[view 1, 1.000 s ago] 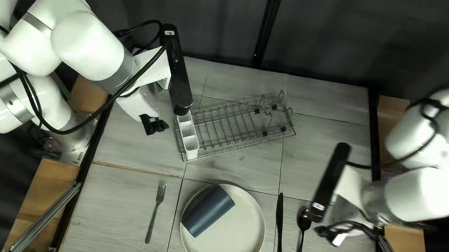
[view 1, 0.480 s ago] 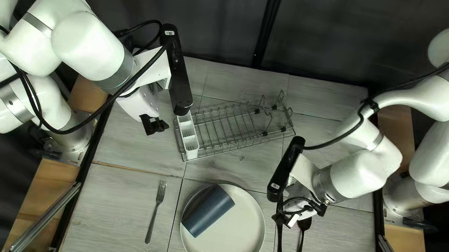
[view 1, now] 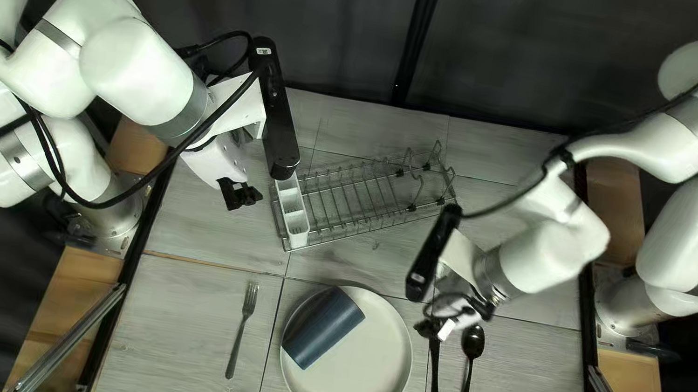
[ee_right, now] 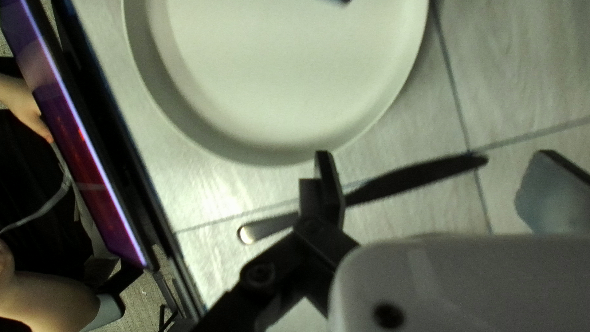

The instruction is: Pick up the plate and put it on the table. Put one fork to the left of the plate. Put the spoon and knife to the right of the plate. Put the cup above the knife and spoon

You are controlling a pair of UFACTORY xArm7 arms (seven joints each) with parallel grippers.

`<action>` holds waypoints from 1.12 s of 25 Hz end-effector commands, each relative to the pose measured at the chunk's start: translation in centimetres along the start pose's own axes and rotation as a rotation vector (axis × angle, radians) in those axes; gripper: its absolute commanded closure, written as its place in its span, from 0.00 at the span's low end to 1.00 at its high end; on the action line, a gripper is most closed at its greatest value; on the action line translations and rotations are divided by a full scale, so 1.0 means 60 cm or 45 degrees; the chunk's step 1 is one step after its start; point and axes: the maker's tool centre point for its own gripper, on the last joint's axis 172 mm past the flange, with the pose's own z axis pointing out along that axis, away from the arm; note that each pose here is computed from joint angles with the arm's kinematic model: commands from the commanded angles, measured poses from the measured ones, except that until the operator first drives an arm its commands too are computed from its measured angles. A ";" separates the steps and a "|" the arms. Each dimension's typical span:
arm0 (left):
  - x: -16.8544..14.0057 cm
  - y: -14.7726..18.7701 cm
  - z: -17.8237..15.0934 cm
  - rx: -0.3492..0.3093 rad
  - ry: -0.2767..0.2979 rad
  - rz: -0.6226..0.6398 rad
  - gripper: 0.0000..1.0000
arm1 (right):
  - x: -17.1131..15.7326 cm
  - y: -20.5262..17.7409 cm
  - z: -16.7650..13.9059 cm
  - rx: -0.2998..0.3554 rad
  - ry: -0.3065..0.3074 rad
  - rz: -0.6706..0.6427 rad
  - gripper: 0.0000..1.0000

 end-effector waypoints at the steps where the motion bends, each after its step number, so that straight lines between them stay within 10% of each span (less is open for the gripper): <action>1: 0.000 0.000 0.000 0.000 0.000 0.000 0.00 | 0.041 0.001 0.026 0.033 0.048 -0.005 0.00; 28: 0.000 0.000 0.000 0.000 0.000 0.000 0.00 | 0.096 -0.084 0.179 0.167 0.164 -0.068 0.00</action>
